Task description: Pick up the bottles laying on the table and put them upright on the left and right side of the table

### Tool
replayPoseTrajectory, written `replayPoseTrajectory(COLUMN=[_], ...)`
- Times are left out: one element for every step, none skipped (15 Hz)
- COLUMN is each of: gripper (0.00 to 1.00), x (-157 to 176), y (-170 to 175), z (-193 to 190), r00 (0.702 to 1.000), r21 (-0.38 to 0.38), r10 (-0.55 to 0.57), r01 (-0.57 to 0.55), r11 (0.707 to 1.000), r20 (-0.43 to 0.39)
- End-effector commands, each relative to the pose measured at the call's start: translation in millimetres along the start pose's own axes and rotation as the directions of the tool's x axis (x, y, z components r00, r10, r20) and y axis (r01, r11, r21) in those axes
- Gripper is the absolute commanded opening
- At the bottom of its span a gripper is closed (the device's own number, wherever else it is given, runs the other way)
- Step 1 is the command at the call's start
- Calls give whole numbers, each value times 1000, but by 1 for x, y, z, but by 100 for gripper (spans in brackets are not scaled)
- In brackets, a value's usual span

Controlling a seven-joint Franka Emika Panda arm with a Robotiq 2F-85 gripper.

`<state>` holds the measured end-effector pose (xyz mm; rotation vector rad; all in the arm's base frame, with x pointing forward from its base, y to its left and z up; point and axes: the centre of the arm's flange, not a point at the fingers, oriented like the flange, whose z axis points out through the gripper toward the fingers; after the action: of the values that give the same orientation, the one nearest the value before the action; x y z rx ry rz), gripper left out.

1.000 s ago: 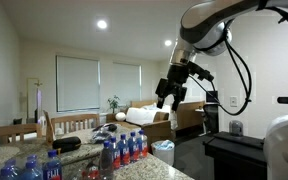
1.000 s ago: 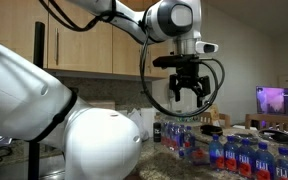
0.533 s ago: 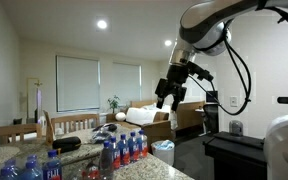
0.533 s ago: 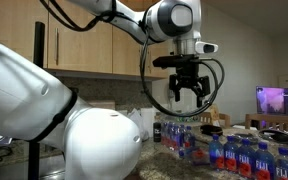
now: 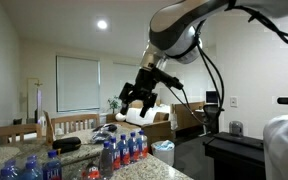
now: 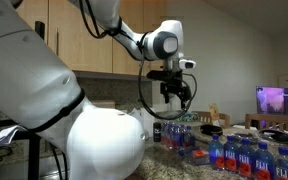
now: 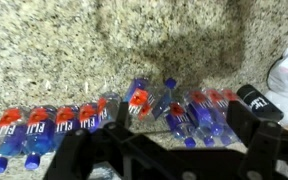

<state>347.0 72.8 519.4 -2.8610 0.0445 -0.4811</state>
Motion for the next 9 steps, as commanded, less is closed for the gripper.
replayPoseTrajectory(gripper=[100,100,100,100,100,100,100,100,100], x=[31,35,40,46,53,56,24,30,36], y=[-54,-63,-73,-81,-88,-92,-77,-80,-81], z=[72,91,109,128,148,161,128,144,155], r00=[985,976,964,958,955,955,966,964,962], r21=[-12,-5,-9,-10,-34,-46,-24,-34,-36], r10=[140,177,221,246,274,285,234,251,263], r01=[-142,-179,-225,-250,-280,-289,-238,-255,-265], r11=[990,984,974,968,959,956,971,966,963], r20=[-103,-125,-150,-145,-116,-87,-107,-85,-70])
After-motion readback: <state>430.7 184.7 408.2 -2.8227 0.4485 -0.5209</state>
